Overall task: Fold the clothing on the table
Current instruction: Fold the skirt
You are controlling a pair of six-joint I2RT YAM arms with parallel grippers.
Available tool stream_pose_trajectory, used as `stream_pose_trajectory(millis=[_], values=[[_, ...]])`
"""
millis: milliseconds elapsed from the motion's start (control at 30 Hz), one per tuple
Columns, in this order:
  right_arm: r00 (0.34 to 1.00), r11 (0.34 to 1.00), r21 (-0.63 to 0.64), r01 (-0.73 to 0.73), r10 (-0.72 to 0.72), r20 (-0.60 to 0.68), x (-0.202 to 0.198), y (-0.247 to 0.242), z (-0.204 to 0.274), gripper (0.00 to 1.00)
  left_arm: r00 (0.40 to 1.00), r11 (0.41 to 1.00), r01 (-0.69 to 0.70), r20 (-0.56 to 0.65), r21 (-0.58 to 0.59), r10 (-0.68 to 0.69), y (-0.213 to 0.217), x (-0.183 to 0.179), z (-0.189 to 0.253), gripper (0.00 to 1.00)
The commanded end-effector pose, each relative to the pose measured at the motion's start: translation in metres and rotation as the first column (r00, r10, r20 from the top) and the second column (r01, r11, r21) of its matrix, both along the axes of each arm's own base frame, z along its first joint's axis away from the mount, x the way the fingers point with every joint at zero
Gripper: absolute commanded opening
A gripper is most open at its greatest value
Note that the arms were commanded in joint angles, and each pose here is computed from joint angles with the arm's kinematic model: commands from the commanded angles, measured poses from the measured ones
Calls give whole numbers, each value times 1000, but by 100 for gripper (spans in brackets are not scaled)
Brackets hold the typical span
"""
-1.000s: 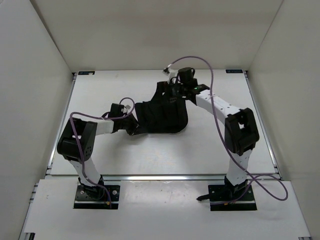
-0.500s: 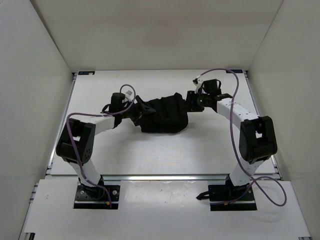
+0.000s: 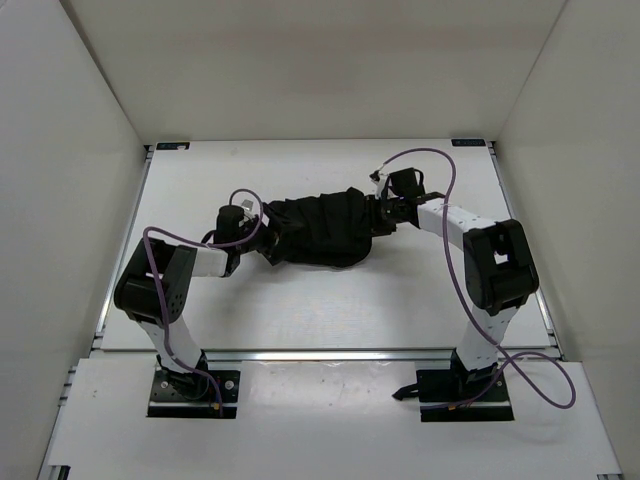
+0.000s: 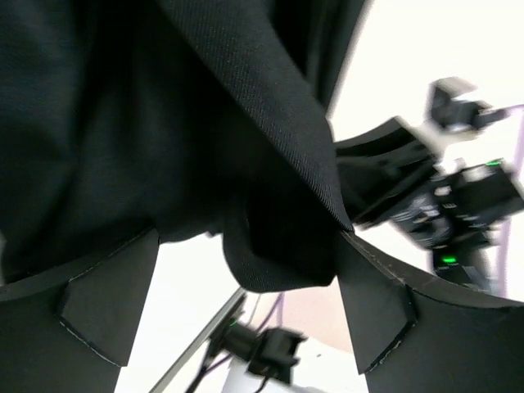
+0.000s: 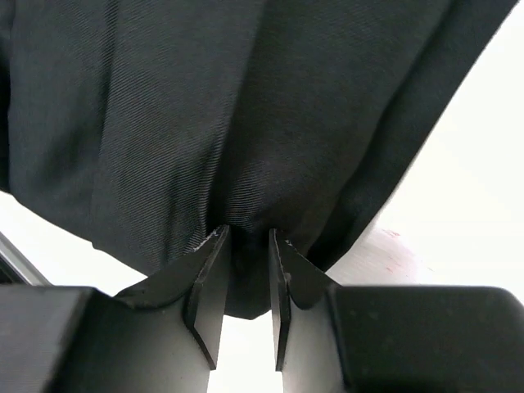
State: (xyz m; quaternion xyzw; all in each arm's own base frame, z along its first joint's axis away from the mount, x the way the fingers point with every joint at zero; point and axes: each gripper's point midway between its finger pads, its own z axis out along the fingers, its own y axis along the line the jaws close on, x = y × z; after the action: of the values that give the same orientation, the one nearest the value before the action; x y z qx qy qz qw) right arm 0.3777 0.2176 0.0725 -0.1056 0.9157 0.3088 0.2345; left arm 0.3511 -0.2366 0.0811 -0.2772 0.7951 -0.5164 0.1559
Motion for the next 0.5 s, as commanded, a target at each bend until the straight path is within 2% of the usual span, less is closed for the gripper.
stream_pose_trajectory(millis=[0,100,267,400,467], values=[[996,998,40,-43,40,75,15,15,17,22,989,989,-58,127,-137,76,-1,16,49,98],[997,998,31,-47,45,68,11,16,14,22,986,983,-71,135,-171,95,-3,20,55,99],[997,999,23,-36,35,72,13,13,14,21,972,978,-141,167,-153,166,7,34,67,99],[996,999,34,-32,29,87,17,13,17,20,946,956,-285,142,-71,292,35,32,54,98],[997,999,33,-26,24,74,16,12,15,20,956,964,-264,126,-23,265,34,32,46,99]])
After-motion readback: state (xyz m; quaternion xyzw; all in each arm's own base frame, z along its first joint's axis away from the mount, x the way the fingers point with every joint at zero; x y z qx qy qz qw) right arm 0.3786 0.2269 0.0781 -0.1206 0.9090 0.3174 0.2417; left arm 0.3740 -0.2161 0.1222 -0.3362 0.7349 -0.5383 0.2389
